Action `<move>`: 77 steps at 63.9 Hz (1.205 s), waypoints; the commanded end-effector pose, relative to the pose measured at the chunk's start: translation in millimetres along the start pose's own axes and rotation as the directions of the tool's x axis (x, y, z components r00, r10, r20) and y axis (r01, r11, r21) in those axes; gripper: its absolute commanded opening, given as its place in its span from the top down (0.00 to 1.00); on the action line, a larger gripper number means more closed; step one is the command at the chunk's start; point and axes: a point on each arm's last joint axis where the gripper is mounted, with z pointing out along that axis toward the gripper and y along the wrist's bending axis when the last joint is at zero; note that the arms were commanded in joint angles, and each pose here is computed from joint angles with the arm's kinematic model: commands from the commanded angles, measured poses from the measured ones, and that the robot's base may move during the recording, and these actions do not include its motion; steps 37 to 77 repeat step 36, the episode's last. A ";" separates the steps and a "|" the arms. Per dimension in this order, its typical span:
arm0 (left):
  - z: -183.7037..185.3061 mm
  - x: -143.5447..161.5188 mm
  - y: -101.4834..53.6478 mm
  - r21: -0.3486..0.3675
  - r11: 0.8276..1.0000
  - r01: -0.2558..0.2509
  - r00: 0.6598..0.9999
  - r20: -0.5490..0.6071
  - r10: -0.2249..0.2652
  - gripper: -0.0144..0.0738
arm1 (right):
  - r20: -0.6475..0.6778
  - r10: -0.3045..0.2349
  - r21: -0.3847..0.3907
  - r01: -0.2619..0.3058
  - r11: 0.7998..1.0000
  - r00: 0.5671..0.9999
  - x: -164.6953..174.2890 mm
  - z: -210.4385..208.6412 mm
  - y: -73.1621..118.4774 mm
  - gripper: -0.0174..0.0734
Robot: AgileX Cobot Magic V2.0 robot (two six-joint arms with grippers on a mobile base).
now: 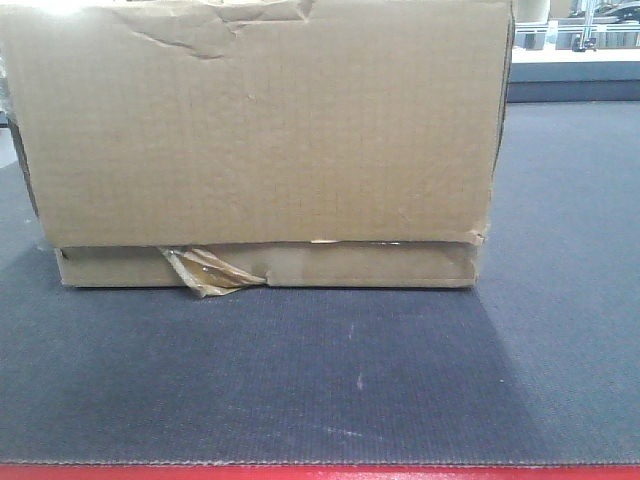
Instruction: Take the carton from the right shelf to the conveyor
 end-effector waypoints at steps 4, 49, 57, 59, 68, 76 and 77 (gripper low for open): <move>-0.6 -2.6 0.1 -0.002 1.000 0.002 1.000 0.026 -0.002 0.83 | 0.018 -0.017 0.010 0.017 1.000 1.000 -1.6 -0.4 -0.6 0.89; -0.6 -2.6 0.1 -0.002 1.000 0.002 1.000 0.026 -0.002 0.83 | 0.018 -0.017 0.010 0.017 1.000 1.000 -1.6 -0.4 -0.6 0.89; -0.6 -2.6 0.1 -0.002 1.000 0.002 1.000 0.026 -0.002 0.83 | 0.018 -0.017 0.010 0.017 1.000 1.000 -1.6 -0.4 -0.6 0.89; -0.6 -2.6 0.1 -0.002 1.000 0.002 1.000 0.026 -0.002 0.83 | 0.018 -0.017 0.010 0.017 1.000 1.000 -1.6 -0.4 -0.6 0.89; -0.6 -2.6 0.1 -0.002 1.000 0.002 1.000 0.026 -0.002 0.83 | 0.018 -0.017 0.010 0.017 1.000 1.000 -1.6 -0.4 -0.6 0.89; -0.6 -2.6 0.1 -0.002 1.000 0.002 1.000 0.026 -0.002 0.83 | 0.018 -0.017 0.010 0.017 1.000 1.000 -1.6 -0.4 -0.6 0.89; -0.6 -2.6 0.1 -0.002 1.000 0.002 1.000 0.026 -0.002 0.83 | 0.018 -0.017 0.010 0.017 1.000 1.000 -1.6 -0.4 -0.6 0.89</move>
